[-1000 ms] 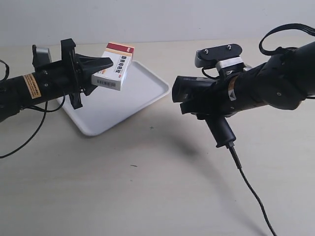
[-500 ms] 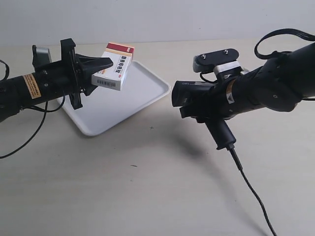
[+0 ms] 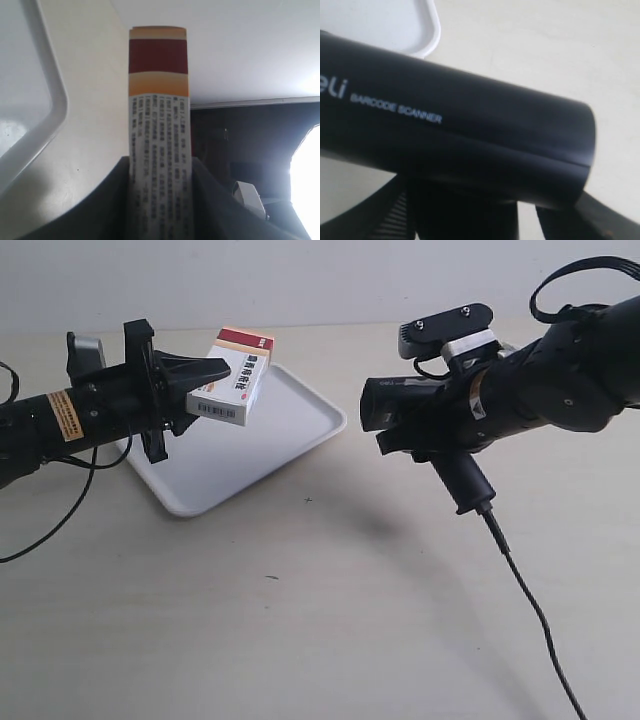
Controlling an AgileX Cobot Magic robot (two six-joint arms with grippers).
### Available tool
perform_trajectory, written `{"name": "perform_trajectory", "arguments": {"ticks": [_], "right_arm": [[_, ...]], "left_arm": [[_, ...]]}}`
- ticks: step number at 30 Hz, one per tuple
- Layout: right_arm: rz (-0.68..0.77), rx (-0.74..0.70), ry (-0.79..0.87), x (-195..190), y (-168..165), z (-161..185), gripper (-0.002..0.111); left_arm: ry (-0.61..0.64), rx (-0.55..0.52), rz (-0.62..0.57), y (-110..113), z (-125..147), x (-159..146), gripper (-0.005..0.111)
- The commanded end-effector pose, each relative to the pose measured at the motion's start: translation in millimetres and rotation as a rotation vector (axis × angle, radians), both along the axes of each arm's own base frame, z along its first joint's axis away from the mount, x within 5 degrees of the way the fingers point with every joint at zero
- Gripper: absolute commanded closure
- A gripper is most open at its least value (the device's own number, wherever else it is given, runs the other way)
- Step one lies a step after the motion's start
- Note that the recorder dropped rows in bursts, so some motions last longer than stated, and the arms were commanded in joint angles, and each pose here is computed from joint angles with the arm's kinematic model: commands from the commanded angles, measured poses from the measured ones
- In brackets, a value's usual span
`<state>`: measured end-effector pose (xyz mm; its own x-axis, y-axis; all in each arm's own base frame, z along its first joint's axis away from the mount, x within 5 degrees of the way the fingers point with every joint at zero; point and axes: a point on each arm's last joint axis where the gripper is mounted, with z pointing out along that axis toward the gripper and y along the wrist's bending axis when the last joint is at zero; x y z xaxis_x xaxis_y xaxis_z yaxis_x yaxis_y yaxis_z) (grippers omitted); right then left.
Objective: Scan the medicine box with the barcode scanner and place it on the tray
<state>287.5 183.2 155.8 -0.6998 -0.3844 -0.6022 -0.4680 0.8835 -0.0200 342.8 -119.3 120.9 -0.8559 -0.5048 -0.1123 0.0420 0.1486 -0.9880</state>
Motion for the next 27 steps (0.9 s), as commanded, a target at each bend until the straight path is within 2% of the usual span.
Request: {"name": "perform_trajectory", "arguments": {"ticks": [1, 16, 27], "right_arm": [[0.003, -0.014, -0.008, 3.7, -1.8, 0.5, 0.108], [0.017, -0.001, 0.0, 5.6, 1.6, -9.5, 0.108], [-0.017, 0.005, -0.01, 14.1, -10.6, -8.8, 0.108]], "left_arm": [[-0.005, -0.016, -0.002, 0.8, 1.1, -0.7, 0.107], [-0.003, -0.017, -0.001, 0.8, 1.1, -0.7, 0.107], [-0.002, -0.018, -0.001, 0.8, 1.1, -0.7, 0.107]]}}
